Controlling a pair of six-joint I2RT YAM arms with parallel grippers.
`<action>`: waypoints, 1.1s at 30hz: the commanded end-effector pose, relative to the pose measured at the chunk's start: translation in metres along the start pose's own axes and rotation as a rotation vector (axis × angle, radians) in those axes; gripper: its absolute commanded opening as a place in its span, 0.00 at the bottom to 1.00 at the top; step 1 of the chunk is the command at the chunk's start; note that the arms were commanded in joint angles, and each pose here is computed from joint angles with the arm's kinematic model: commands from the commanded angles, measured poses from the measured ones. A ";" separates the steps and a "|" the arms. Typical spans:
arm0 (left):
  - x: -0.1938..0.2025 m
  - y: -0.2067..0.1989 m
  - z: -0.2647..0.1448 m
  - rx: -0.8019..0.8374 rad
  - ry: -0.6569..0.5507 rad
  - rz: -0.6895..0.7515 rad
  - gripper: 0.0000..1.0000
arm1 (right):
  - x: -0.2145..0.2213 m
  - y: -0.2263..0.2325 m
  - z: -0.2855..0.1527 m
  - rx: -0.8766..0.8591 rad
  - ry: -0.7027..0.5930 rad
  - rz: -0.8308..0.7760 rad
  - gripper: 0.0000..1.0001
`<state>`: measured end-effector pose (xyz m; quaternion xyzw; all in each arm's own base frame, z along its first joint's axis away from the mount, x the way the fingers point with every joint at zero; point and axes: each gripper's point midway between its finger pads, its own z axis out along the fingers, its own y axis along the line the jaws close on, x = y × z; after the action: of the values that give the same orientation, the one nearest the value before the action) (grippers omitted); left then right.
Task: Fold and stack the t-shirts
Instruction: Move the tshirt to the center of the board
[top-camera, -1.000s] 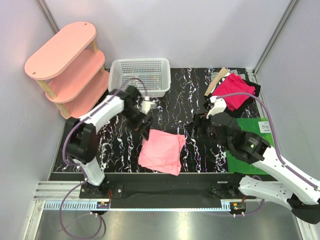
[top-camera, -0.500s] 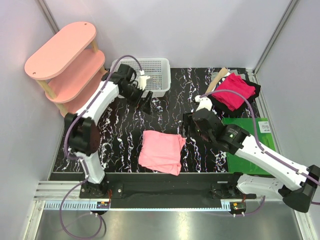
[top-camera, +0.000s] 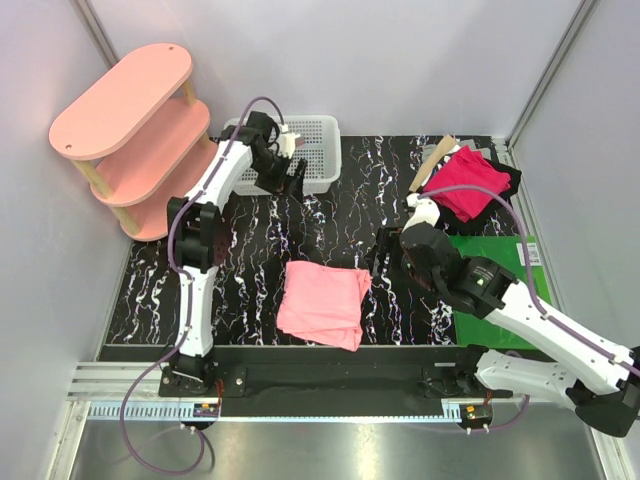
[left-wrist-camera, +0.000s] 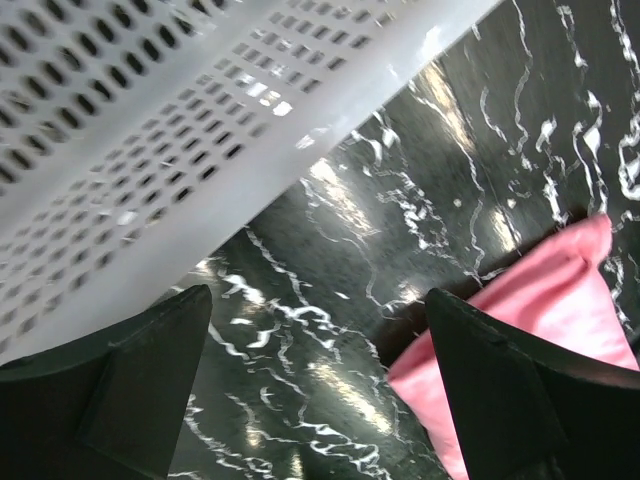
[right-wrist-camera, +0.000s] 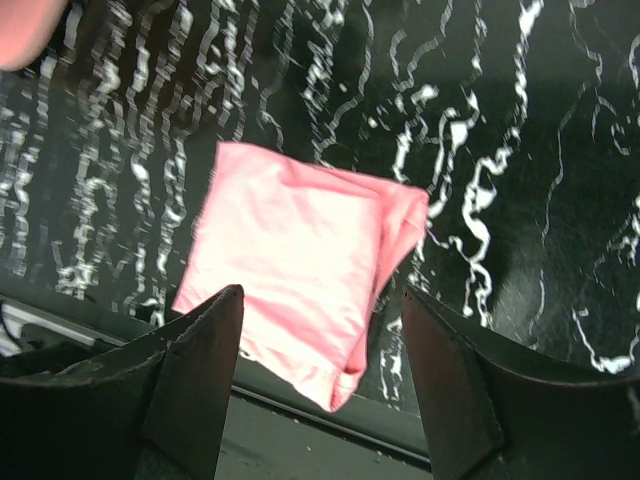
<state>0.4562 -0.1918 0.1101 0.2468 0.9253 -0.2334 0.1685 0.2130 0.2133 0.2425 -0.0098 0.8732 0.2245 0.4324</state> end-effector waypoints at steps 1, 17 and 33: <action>-0.031 0.015 -0.023 -0.090 -0.089 0.014 0.95 | 0.027 -0.015 0.012 0.076 0.072 0.009 0.72; 0.008 -0.028 -0.064 -0.047 -0.112 0.095 0.94 | 0.098 -0.109 0.113 0.364 0.333 0.168 0.70; 0.103 -0.199 -0.042 0.189 0.075 0.355 0.92 | 0.118 -0.082 0.167 0.245 0.443 0.211 0.66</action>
<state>0.2832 -0.2572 0.1551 0.3961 0.8718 -0.2508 0.1418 0.2668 0.2071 0.0251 0.0856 0.9708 0.1127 0.1935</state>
